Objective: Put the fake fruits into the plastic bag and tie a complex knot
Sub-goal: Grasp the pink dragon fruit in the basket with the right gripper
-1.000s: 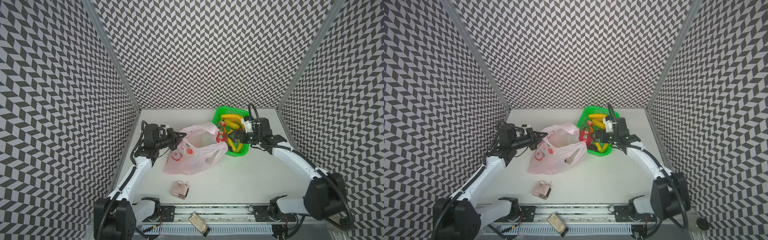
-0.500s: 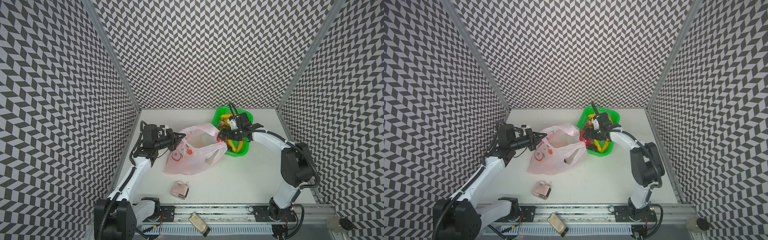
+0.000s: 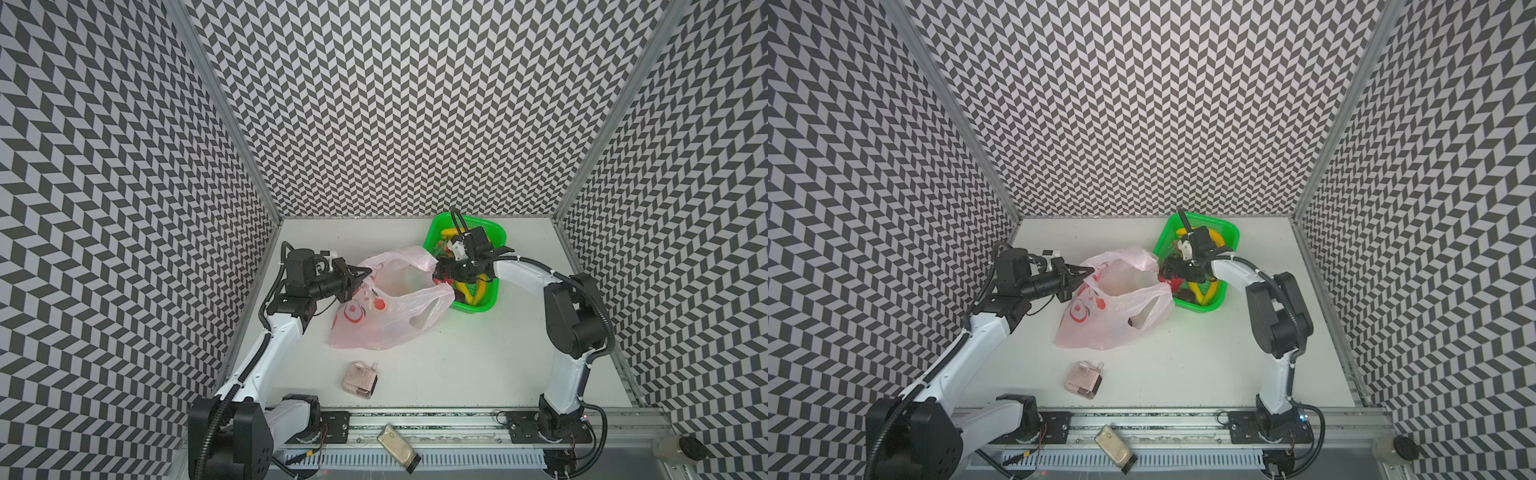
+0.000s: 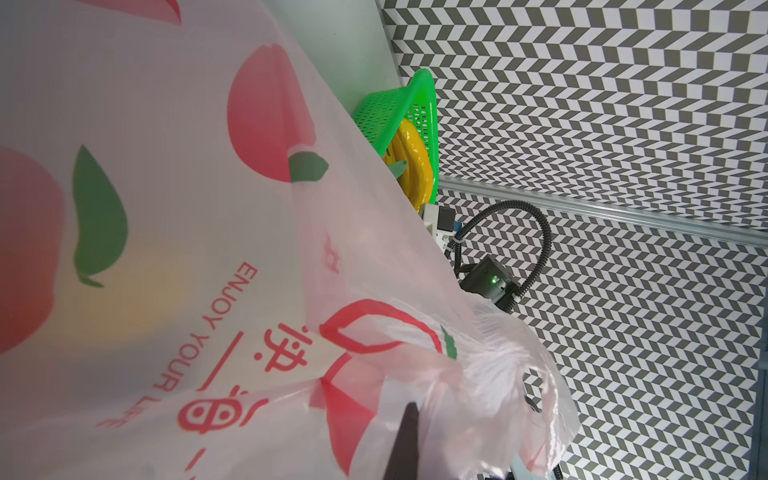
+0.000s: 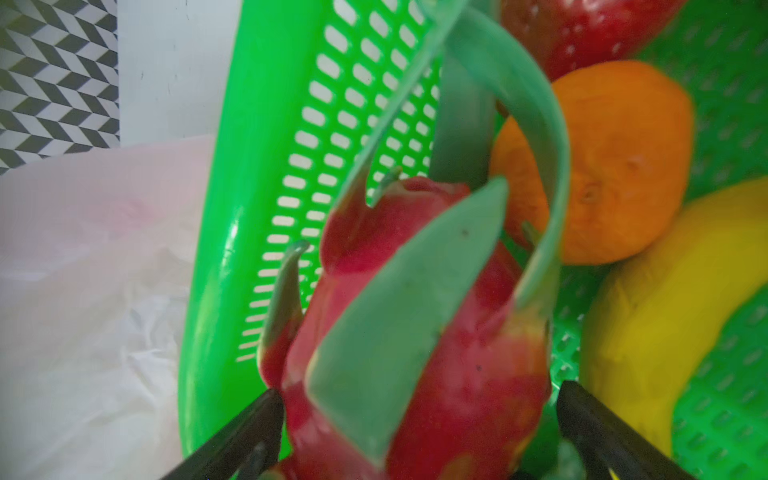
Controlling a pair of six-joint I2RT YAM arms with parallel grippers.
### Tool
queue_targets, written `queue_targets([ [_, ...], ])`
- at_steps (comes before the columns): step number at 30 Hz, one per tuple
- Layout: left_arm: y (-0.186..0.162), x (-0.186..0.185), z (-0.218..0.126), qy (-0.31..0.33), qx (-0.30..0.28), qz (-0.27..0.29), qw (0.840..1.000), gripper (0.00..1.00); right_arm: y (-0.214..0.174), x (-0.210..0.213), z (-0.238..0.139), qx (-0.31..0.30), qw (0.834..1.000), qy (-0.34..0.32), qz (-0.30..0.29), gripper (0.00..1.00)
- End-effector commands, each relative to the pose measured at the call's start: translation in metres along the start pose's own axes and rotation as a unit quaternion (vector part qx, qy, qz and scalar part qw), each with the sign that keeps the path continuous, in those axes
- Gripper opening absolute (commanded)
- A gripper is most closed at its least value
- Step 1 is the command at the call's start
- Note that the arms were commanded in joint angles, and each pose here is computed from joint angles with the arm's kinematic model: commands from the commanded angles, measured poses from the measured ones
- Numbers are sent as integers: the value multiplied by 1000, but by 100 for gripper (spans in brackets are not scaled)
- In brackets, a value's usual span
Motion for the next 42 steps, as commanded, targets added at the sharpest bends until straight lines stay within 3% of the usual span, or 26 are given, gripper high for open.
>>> queue_targets([
  [1,0,0,-3,-1,0,0,1000,0,4,0,16,-1,1000,5,-4,99],
  [13,-1,3,-2,3,-1,-2,1000,0,-9,-15,43,36,999,4,0,99],
  [17,-2,3,-3,4,-2,-2,1000,0,-12,-19,44,38,999,9,1,91],
  [23,-2,4,-3,4,-4,-2,1000,0,5,-21,0,-18,996,79,24,79],
  [27,-2,5,-3,5,-3,-3,1000,0,13,-23,-32,-48,990,126,31,77],
  [32,-2,4,-3,5,-3,-3,1000,0,17,-27,-55,-62,988,142,29,77],
  [37,-1,4,-3,6,-5,-1,1000,0,23,-33,-79,-91,991,93,19,77],
  [42,-1,6,-2,8,-5,-4,1000,0,20,-28,-102,-105,986,131,16,77],
])
Point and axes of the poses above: each gripper's point midway between its finger pads, its own z axis out along the fingers, its own x axis along the line the jaws close on, y = z × x, the point moved 8 cm from there along -z, back along the fingers, and after that the axes turned 15 degrees about z, right-handed, at the moved point
